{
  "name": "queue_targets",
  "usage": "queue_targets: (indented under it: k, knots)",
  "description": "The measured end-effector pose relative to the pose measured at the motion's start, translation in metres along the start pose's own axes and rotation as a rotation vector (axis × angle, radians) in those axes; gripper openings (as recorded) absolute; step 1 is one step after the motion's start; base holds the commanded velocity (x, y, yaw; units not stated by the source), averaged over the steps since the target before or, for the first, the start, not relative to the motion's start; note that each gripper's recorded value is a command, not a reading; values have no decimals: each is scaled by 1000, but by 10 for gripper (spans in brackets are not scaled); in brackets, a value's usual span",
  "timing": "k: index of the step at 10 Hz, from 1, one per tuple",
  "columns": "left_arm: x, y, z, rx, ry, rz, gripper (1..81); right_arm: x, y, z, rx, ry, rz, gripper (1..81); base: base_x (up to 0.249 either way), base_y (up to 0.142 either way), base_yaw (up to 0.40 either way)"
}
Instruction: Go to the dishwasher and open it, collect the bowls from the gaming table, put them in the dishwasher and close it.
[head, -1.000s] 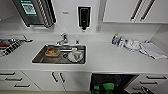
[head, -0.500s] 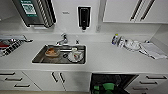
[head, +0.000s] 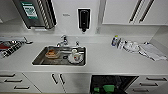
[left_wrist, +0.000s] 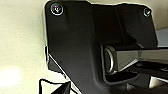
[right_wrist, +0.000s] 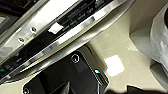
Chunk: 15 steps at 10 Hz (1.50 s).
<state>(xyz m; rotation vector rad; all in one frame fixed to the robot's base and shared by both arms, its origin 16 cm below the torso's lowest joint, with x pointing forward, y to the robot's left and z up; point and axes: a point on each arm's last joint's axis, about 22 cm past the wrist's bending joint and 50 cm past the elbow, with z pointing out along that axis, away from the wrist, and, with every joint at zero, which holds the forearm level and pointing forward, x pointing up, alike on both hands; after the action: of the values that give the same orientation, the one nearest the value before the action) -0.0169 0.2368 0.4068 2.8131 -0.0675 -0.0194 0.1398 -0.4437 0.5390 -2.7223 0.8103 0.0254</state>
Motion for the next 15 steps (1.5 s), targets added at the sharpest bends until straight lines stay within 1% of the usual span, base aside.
queue_targets:
  k: [1, 2, 3, 4, 6, 7, 8, 9, 11, 13, 15]
  knots:
    - [12, 0, 0, -1, 17, 5, 811, -16, 1, 11, -1, -15, -2, 811, 0, 0, 0]
    - [26, -1, 0, -7, 43, 7, 811, -33, 6, 24, -7, -23, 0, 811, 0, 0, 0]
    - [38, -4, 0, -5, 60, 10, 811, -48, 13, 36, -20, -31, -1, 811, 0, 0, 0]
    - [50, -5, 0, -5, 75, 15, 811, -55, 14, 47, -20, -25, -8, 811, 0, 0, 0]
    - [69, -7, 2, -4, 99, 22, 811, -76, -3, 67, 13, -36, -33, 811, 0, 0, 0]
    - [79, -8, 4, -3, 110, 26, 811, -94, -19, 80, 42, -57, -54, 811, 0, 0, 0]
    - [90, -9, 5, -2, 124, 30, 811, -92, -29, 86, 58, -53, -66, 811, 0, 0, 0]
    - [100, -10, 7, -1, 136, 34, 811, -82, -33, 90, 60, -36, -74, 811, 0, 0, 0]
    - [116, -13, 11, 1, 155, 40, 811, -62, -32, 101, 46, -2, -82, 811, 0, 0, 0]
    - [134, -15, 16, 2, 177, 47, 811, -62, -42, 122, 47, 7, -83, 811, 0, 0, 0]
    - [155, -18, 21, 3, 203, 56, 811, -49, -43, 138, 30, 34, -80, 811, 0, 0, 0]
